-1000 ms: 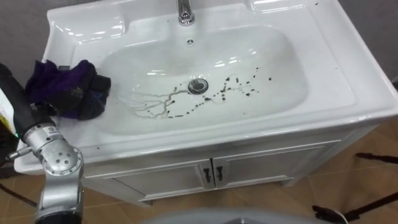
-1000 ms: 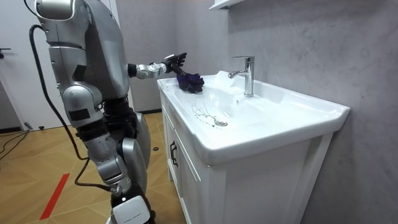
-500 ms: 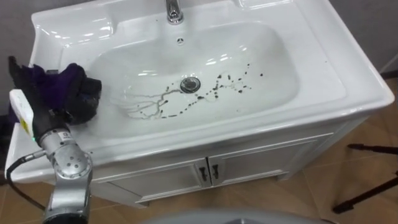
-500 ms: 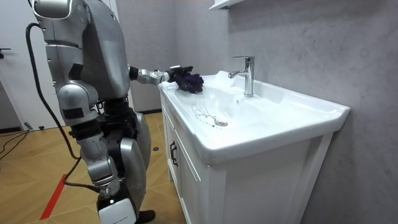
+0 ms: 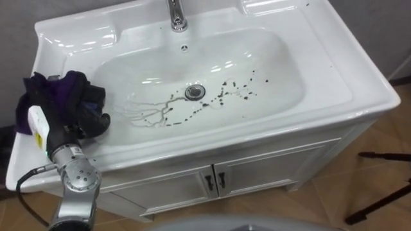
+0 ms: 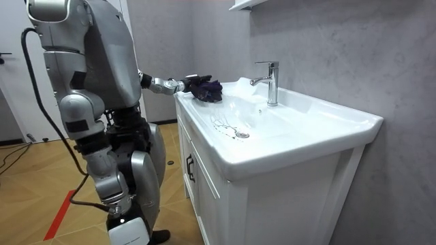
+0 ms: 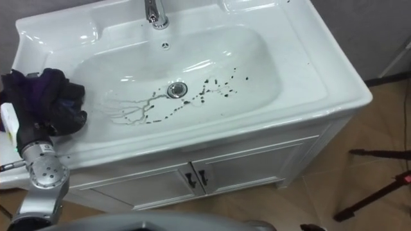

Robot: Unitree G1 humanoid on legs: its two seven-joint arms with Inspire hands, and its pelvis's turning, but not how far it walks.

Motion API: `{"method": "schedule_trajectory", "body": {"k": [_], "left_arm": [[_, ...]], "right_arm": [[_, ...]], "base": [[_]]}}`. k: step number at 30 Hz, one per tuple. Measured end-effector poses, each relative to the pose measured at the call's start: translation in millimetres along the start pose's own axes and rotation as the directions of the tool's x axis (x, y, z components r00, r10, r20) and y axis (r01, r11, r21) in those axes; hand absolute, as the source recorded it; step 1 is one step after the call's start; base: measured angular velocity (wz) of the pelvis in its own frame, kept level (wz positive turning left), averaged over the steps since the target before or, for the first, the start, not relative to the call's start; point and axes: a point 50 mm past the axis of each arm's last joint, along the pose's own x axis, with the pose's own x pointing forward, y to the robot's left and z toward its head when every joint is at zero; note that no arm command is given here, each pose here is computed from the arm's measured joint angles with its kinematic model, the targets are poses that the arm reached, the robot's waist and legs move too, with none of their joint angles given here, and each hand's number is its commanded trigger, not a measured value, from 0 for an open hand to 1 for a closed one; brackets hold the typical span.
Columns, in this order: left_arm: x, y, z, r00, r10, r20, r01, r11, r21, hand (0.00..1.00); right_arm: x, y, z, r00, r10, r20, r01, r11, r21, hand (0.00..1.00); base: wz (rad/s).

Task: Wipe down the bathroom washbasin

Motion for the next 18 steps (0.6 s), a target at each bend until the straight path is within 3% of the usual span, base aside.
{"method": "schedule_trajectory", "body": {"k": [18], "left_arm": [[3.4, -2.3, -0.4, 1.000, -0.019, 0.013, 0.018, 0.994, 0.106, 0.00]], "right_arm": [[0.1, 4.6, -3.1, 0.999, 0.008, -0.043, -0.008, 1.000, -0.001, 0.00]], "base": [[-0.01]]}}
